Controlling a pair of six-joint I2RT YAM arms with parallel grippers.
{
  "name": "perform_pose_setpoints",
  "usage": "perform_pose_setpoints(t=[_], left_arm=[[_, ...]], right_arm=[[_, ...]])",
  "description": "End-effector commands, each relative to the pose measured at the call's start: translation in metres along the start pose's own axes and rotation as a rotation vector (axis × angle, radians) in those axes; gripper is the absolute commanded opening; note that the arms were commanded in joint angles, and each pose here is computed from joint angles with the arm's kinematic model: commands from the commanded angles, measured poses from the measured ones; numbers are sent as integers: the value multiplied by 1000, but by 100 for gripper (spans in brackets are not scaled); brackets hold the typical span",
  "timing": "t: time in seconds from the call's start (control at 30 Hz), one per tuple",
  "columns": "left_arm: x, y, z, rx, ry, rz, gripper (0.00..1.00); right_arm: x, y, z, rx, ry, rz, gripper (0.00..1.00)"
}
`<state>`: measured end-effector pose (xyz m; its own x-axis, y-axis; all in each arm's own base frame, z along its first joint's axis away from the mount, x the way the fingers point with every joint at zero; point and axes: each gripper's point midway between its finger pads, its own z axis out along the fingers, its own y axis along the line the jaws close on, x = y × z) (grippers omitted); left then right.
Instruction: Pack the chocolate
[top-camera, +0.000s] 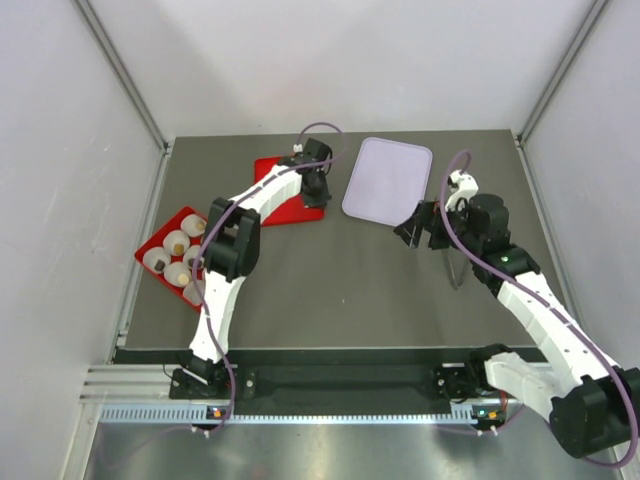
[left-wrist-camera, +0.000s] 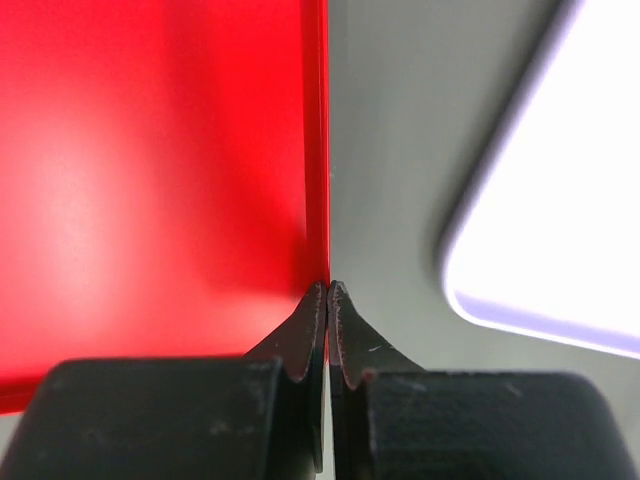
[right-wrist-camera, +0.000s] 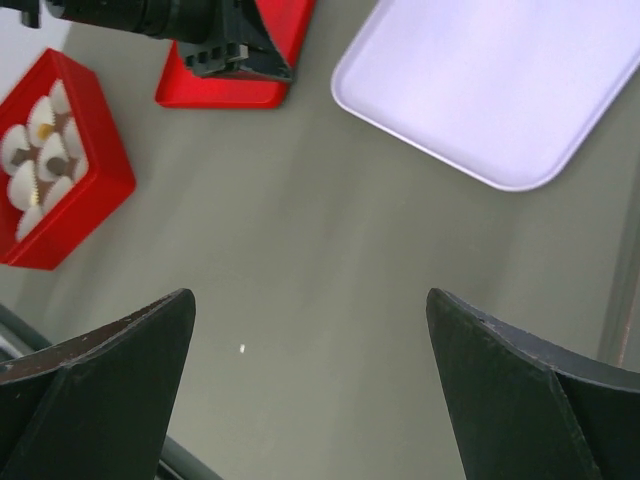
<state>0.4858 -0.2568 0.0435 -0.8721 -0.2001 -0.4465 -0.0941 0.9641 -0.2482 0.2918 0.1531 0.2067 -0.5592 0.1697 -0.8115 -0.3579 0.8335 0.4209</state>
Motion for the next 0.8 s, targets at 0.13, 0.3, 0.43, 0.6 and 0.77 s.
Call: perform_pose_setpoints(t=[0.13,0.3,0.43,0.6,0.77], left_arm=[[-36,-38,-67,216,-39,-71,0],[-46,-37,-89,253,-58,-89,0],[-53,-37,-107,286,-76,-138,0],[-62,-50,-136,384,-92,-198,0],[-71,-64,-161,470,-106,-246,0]], right_arm=[[-25,36,6,-116,-145,59,96],[-22,52,27,-143,-178,45,94],[-18,75,52,-199,-200,-38,92],[-26,83,86,-153,-266,-173,94],[-26,119,100,-277,-372,-216,94]])
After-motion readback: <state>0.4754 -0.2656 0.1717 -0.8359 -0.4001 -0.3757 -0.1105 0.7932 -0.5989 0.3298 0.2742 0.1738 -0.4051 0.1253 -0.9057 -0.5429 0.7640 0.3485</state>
